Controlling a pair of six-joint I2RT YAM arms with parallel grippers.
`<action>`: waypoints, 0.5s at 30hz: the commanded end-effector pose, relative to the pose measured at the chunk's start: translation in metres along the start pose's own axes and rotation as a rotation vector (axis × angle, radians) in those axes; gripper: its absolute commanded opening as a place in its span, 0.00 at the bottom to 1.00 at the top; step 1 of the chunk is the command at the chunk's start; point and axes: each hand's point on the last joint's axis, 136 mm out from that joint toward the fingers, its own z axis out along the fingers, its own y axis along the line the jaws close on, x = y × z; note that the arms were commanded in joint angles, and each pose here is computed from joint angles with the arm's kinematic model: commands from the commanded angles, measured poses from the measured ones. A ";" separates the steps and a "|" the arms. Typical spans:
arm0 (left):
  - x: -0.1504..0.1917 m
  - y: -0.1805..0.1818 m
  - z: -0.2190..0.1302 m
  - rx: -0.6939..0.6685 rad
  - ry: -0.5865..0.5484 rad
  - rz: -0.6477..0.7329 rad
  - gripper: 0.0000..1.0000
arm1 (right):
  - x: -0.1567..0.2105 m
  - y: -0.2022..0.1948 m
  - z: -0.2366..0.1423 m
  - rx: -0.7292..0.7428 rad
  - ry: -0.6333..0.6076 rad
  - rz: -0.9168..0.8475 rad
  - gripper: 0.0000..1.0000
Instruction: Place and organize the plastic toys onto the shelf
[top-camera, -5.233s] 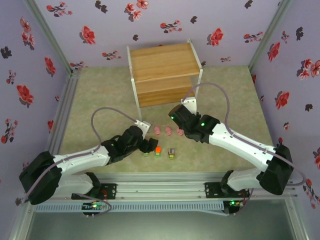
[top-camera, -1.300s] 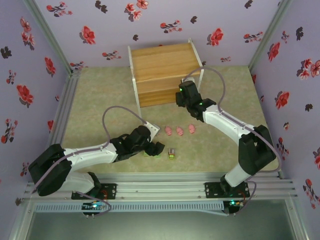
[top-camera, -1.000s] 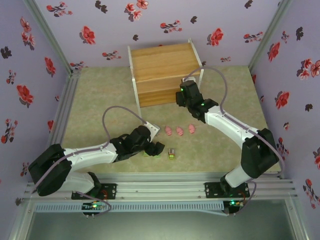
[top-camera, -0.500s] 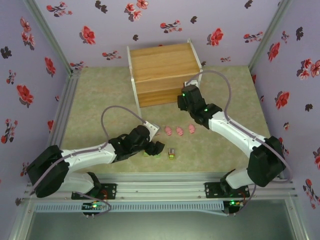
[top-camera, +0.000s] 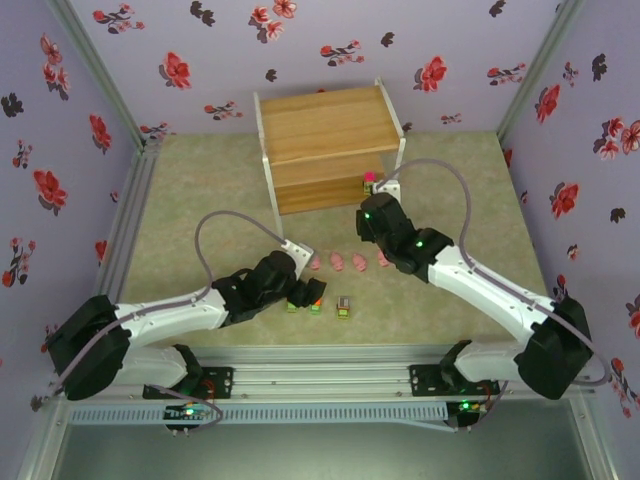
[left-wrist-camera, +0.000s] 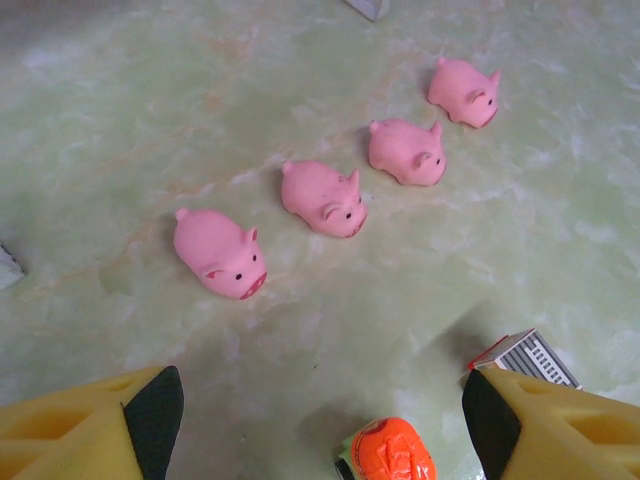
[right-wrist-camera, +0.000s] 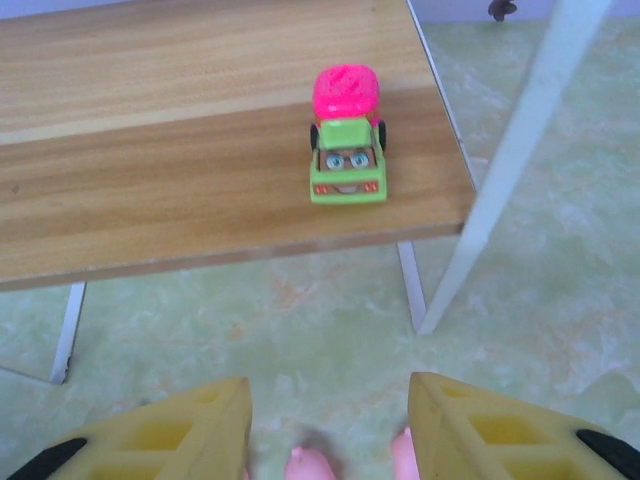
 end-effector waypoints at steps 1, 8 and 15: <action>-0.005 0.004 -0.005 -0.028 -0.035 -0.025 0.78 | 0.018 -0.008 -0.011 0.029 0.026 0.034 0.45; 0.000 0.014 0.000 -0.089 -0.002 -0.028 0.77 | 0.042 -0.002 -0.038 0.049 0.057 -0.021 0.45; 0.006 0.020 0.006 -0.124 0.037 -0.027 0.77 | 0.069 0.013 -0.054 0.029 0.100 -0.038 0.45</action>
